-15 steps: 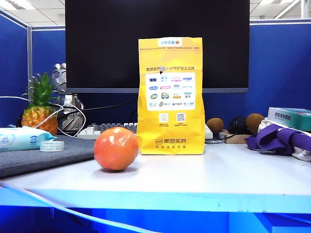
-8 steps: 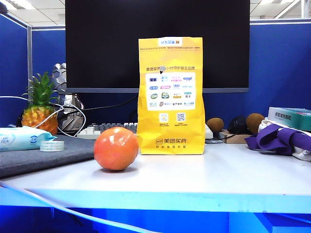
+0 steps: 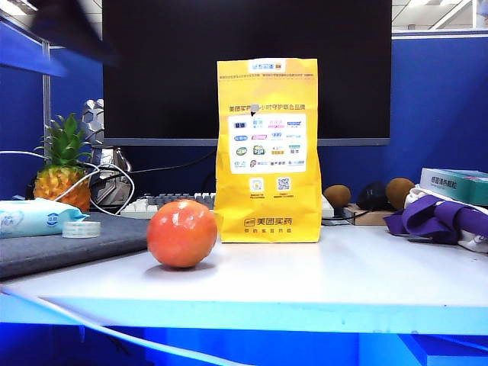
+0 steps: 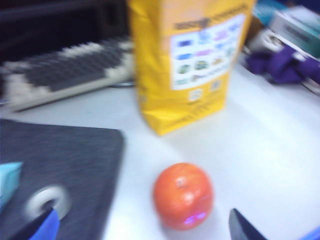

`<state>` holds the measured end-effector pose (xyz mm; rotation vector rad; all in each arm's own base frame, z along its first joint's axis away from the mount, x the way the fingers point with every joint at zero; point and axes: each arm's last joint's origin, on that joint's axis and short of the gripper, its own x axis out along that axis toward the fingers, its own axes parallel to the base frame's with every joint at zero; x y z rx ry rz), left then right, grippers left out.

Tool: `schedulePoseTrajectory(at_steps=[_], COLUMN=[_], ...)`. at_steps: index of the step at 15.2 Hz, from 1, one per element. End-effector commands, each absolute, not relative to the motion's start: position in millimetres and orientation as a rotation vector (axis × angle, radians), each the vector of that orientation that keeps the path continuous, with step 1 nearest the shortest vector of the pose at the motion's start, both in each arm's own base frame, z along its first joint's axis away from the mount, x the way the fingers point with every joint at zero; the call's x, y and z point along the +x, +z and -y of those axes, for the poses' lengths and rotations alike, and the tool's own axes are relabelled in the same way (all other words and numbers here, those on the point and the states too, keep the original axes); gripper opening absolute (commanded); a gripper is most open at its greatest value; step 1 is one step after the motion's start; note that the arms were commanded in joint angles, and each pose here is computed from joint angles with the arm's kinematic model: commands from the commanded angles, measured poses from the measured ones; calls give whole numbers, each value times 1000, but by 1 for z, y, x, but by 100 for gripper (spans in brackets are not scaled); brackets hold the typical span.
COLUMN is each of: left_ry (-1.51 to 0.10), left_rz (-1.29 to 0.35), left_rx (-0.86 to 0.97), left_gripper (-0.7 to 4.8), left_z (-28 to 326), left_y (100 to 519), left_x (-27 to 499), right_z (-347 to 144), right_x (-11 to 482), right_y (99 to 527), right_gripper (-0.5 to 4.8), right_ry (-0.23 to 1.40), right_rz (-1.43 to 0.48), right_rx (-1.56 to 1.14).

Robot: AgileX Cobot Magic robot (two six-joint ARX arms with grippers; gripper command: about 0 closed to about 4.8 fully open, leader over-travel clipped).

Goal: Pick up the orange and throw it into the yellow paper bag.

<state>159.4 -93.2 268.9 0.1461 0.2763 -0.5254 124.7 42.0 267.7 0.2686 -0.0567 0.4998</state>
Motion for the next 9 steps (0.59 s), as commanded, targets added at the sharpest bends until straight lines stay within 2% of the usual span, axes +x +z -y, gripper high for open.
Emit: schedulePoseTrajectory(at_steps=[1, 5, 6, 9], left_ry=[-680, -741, -752, -767], left_rz=[-385, -522, -556, -653], left_rx=[156, 295, 328, 360], left_gripper=[479, 479, 479, 479], left_z=[111, 127, 132, 144], left_y=[283, 294, 286, 256], left_x=[180, 206, 215, 235], right_z=[-52, -63, -65, -65], right_x=[146, 169, 172, 171], right_y=[284, 280, 273, 269], right_gripper=[479, 479, 479, 479], right_ry=[610, 756, 789, 813], right_rz=[-114, -250, -321, -360], right_rx=[245, 241, 251, 258])
